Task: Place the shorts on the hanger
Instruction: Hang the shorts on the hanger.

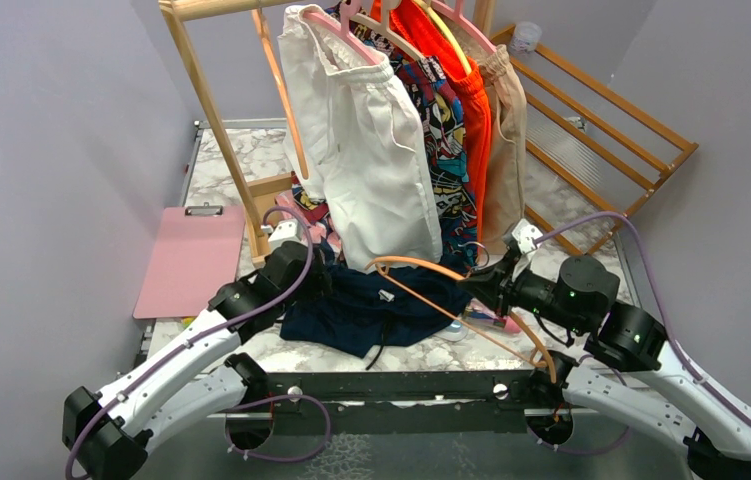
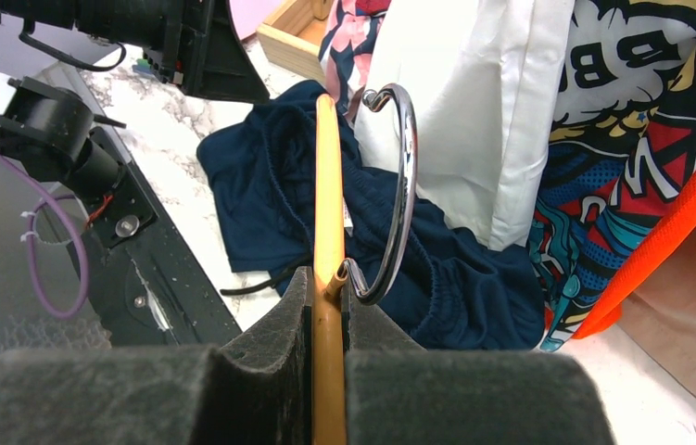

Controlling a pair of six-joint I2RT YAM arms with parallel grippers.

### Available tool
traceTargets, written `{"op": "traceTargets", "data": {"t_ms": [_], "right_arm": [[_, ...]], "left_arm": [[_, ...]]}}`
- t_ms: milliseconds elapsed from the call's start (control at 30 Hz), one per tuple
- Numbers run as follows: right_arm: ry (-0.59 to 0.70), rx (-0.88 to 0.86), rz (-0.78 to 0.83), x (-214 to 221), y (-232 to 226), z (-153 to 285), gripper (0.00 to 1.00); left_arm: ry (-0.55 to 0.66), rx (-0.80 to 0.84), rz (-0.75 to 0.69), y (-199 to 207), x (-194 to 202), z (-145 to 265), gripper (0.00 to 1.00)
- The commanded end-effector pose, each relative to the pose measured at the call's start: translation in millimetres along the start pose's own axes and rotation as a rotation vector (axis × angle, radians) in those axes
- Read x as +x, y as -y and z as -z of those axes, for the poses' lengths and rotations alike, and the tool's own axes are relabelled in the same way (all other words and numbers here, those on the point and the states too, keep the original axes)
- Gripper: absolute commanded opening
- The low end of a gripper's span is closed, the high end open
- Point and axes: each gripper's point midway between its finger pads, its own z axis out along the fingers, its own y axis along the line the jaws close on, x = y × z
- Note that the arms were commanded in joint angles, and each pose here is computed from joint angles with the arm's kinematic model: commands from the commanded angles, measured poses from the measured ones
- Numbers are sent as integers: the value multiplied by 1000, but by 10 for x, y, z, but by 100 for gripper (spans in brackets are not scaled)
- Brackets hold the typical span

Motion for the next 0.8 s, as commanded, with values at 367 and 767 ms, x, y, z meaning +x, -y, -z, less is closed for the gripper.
{"op": "traceTargets", "data": {"t_ms": [367, 767], "right_arm": [[26, -85, -29, -65, -159, -57, 1], [-2, -150, -26, 10, -266, -86, 1]], "left_arm": [[-75, -53, -45, -21, 176, -259, 48], [-125, -30, -97, 56, 254, -401, 46]]}}
